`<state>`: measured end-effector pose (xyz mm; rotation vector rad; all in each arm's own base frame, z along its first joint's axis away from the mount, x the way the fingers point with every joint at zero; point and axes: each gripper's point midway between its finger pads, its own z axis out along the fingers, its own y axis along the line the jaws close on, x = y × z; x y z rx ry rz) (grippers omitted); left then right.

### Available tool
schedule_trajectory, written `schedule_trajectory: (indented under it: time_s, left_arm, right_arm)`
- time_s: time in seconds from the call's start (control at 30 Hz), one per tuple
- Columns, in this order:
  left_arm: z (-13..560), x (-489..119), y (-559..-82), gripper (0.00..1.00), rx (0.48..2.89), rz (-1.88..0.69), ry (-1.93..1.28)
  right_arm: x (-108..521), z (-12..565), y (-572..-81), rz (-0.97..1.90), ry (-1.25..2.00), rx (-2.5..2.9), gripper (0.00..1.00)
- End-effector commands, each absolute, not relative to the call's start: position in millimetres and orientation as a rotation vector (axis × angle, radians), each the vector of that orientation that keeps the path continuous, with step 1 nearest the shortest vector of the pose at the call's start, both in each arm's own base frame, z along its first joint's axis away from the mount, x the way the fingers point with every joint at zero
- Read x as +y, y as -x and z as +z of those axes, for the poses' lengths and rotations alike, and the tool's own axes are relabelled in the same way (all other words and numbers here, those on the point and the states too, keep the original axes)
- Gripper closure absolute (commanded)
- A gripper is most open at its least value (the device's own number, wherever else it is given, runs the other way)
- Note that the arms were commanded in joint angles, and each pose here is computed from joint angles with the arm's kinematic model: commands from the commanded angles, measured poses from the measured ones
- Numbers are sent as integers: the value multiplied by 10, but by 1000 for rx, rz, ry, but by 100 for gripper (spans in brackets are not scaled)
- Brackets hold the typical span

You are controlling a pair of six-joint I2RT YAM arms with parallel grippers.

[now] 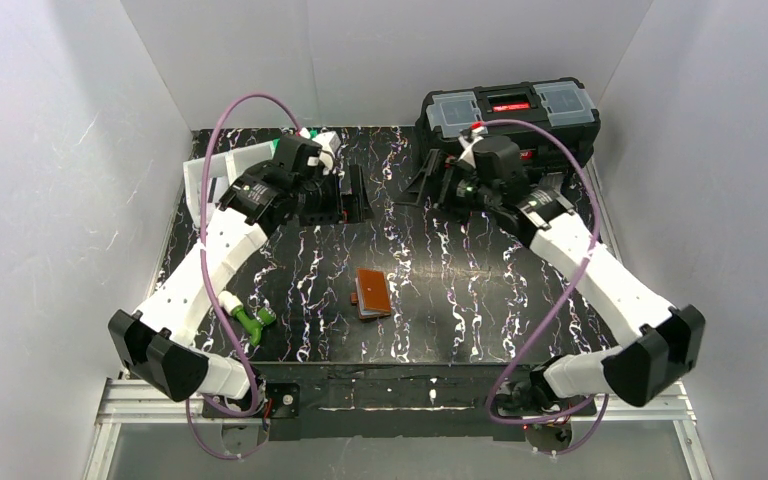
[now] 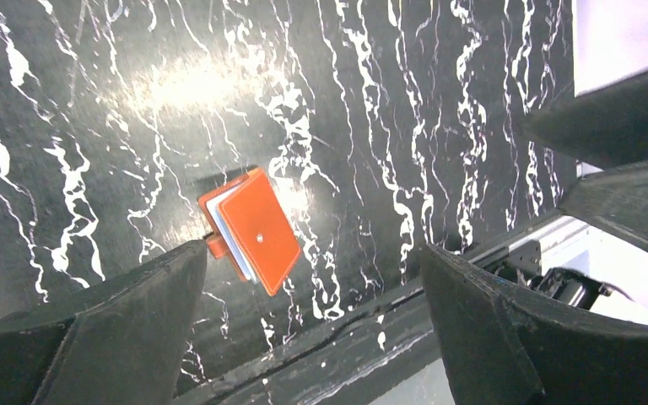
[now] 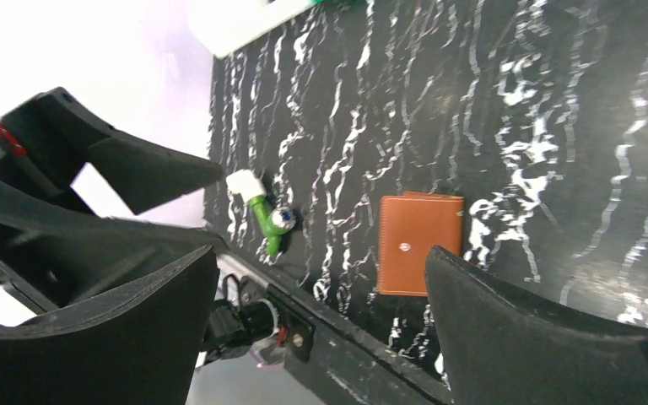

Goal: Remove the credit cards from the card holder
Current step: Reset both arms

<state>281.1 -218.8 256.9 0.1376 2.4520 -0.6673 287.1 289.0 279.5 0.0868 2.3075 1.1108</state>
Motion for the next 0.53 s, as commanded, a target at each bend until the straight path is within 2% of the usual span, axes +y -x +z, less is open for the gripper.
schedule_trajectory:
  time_s: [0.0,0.2,0.5]
  left_arm:
    - [2725,-2035,-2938,2,2418,-575,-51]
    - [2782,-1775,-3078,2,2367,-397,-15]
    - [2811,-1735,-3181,2,2344,-340,-40]
  right_arm:
    - [2457,2833,-2930,901,-89,2270,2]
    - [2305,2846,-2953,865,-109,2242,2]
    - [2289,2798,-3009,863,-123,2248,2]
